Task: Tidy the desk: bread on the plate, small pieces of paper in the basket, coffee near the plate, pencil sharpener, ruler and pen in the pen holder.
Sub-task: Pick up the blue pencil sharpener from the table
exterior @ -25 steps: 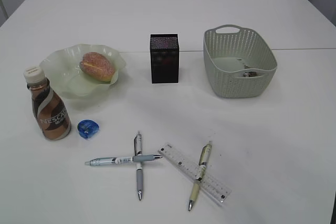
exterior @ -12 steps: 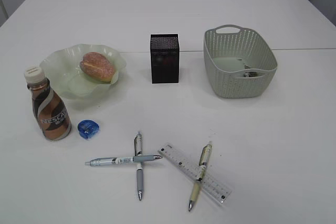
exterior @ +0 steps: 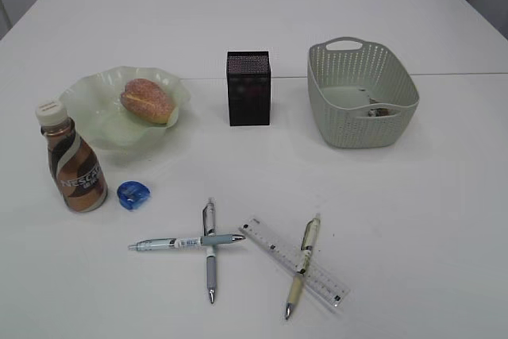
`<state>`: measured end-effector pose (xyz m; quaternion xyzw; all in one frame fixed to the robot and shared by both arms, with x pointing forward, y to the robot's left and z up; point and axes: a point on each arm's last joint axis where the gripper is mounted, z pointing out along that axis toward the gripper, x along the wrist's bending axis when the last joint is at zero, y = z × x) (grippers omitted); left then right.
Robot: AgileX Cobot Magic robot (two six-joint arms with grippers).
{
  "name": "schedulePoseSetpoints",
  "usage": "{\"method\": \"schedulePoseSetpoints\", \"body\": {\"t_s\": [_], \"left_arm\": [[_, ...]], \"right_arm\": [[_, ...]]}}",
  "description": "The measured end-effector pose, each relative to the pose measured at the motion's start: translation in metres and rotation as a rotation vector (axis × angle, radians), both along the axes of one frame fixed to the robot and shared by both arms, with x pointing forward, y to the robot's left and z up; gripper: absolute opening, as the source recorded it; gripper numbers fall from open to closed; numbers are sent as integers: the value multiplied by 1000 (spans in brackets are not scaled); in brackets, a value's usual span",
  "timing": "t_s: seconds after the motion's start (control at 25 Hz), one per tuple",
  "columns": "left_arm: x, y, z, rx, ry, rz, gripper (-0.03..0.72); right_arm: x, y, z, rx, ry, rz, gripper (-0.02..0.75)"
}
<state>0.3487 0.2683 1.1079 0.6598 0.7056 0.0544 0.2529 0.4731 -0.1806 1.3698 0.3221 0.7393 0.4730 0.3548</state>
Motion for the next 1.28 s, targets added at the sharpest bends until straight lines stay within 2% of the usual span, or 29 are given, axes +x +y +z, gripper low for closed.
{"method": "schedulePoseSetpoints", "body": {"t_s": [0.08,0.32,0.48,0.6,0.76,0.88,1.08,1.2,1.28], "left_arm": [[0,-1,0,-9,1,-1,424],[0,-1,0,-8,0,-5,424],[0,0,0,-2,-1,-4,424],[0,0,0,4,-1,-3,424],[0,0,0,6,-2,-3,424],[0,0,0,6,-2,-3,424],[1,3,-1,39,-6,1,424],[1,5,-1,56,-9,4,424],[1,5,-1,58,-9,4,424]], "right_arm": [[16,9,-30,-71,121,14,505],[23,13,-83,-172,317,34,505],[33,20,-122,-217,449,54,505],[41,28,-146,-211,479,97,505],[43,34,-174,-172,455,136,505],[35,29,-189,-137,372,121,505],[16,13,-217,-30,181,41,504],[7,5,-248,28,142,-16,486],[5,2,-264,69,160,-46,463]]}}
